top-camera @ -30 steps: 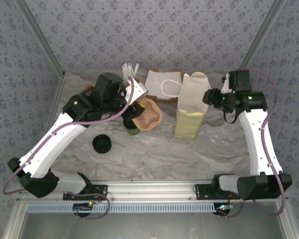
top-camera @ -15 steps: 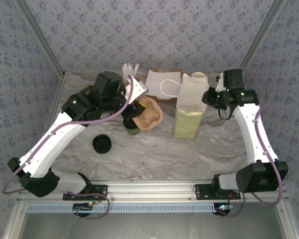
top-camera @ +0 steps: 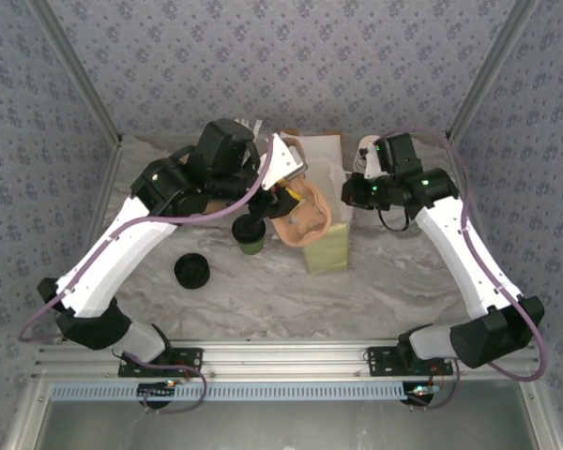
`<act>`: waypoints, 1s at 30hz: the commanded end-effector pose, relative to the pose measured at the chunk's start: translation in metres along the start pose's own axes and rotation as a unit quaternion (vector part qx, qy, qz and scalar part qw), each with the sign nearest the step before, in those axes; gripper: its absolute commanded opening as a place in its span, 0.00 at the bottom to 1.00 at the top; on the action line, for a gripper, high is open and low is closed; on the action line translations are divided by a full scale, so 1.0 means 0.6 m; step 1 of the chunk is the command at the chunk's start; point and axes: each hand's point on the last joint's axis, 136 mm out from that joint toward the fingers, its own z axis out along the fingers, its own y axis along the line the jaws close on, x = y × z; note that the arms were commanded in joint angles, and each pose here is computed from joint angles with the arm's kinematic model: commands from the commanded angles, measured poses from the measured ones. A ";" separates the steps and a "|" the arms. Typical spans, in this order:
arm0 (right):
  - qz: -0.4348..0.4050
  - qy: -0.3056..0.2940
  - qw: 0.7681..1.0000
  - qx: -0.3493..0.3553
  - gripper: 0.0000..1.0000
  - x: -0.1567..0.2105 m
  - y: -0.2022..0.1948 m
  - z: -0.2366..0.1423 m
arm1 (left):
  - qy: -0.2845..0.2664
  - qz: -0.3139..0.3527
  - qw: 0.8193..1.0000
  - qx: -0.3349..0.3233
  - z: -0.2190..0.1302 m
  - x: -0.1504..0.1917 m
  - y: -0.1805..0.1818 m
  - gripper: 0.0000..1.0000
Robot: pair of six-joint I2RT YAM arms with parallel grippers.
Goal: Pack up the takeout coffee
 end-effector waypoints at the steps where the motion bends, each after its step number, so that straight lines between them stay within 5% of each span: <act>1: 0.004 0.001 1.000 -0.009 0.10 0.010 0.027 -0.009 | 0.021 0.000 1.000 0.014 0.005 0.008 -0.008 0.40; 16: -0.021 0.005 0.998 -0.051 0.10 0.049 0.078 -0.021 | 0.100 -0.023 0.993 0.065 0.060 0.068 -0.024 0.40; 22: -0.039 0.014 0.997 -0.062 0.11 0.058 0.086 -0.024 | 0.097 -0.056 0.984 0.138 0.053 0.066 -0.057 0.39; 30: -0.056 0.013 0.996 -0.066 0.11 0.060 0.091 -0.027 | 0.106 -0.101 0.978 0.149 0.054 0.087 -0.039 0.39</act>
